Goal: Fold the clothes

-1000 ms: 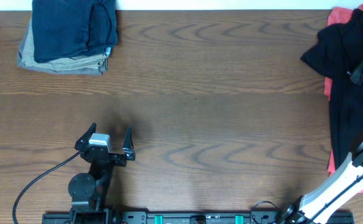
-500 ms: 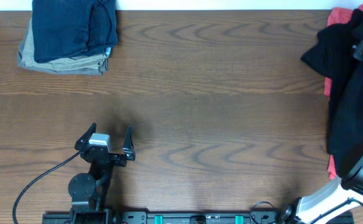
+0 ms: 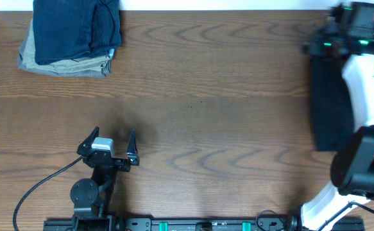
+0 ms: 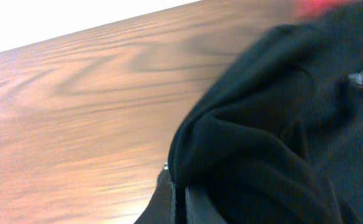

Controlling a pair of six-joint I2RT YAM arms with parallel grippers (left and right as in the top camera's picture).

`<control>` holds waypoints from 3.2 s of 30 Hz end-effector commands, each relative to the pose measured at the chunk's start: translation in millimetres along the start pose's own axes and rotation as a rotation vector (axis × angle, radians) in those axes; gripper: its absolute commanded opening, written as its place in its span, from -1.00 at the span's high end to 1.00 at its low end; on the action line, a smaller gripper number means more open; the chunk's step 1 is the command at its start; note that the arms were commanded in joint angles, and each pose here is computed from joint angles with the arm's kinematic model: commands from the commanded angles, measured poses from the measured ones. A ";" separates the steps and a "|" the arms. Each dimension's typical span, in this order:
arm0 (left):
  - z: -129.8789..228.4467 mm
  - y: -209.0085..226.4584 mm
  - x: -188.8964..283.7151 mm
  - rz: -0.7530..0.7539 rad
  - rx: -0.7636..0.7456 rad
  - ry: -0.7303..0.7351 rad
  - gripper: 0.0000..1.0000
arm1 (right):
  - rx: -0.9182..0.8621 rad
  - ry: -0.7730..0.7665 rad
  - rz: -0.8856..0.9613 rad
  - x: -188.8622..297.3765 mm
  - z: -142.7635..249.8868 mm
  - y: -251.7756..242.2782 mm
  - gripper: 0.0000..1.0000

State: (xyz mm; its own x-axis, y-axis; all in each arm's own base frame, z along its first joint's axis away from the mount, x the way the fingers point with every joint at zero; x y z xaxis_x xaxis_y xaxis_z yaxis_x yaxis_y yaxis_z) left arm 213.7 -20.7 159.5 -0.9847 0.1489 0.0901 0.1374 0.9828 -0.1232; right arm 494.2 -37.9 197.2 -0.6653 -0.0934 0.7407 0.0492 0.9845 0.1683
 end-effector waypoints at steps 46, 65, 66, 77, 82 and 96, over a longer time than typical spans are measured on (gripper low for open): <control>13.4 0.6 -0.8 0.005 0.001 0.042 -0.96 | 0.200 0.570 -0.123 10.9 193.6 171.9 -0.82; 13.4 0.6 -0.8 0.005 0.001 0.042 -0.96 | 0.191 0.794 -0.071 7.9 267.2 174.0 -0.24; 13.4 0.6 -0.8 0.005 0.001 0.042 -0.96 | 0.191 0.787 -0.074 5.2 268.9 173.5 -0.23; 13.4 0.6 -0.8 0.005 0.001 0.042 -0.96 | 0.174 0.725 -0.117 -8.4 271.9 182.0 0.02; 13.4 0.6 -0.8 0.005 0.001 0.042 -0.96 | 0.166 0.726 -0.112 -11.4 281.5 181.9 0.02; 13.4 0.6 -0.8 0.005 0.001 0.042 -0.96 | 0.164 0.690 -0.129 -16.2 276.0 185.7 0.71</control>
State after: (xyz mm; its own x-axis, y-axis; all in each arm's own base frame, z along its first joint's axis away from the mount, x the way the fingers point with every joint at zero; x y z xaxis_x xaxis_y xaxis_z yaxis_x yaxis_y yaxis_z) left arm 213.7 -20.7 159.5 -0.9847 0.1489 0.0901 0.1374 0.9828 -0.1232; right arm 307.7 185.7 37.7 -0.0295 -0.2319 0.9723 -0.1423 0.9638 0.2256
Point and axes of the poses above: each gripper's point midway between its finger pads, its own x axis back along the fingers, its own y axis along the line the jaws close on, z = x × y, the point moved 3 cm from there along x, back along the fingers, and after that the axes turned 4 degrees about x, right-handed, at the moved point
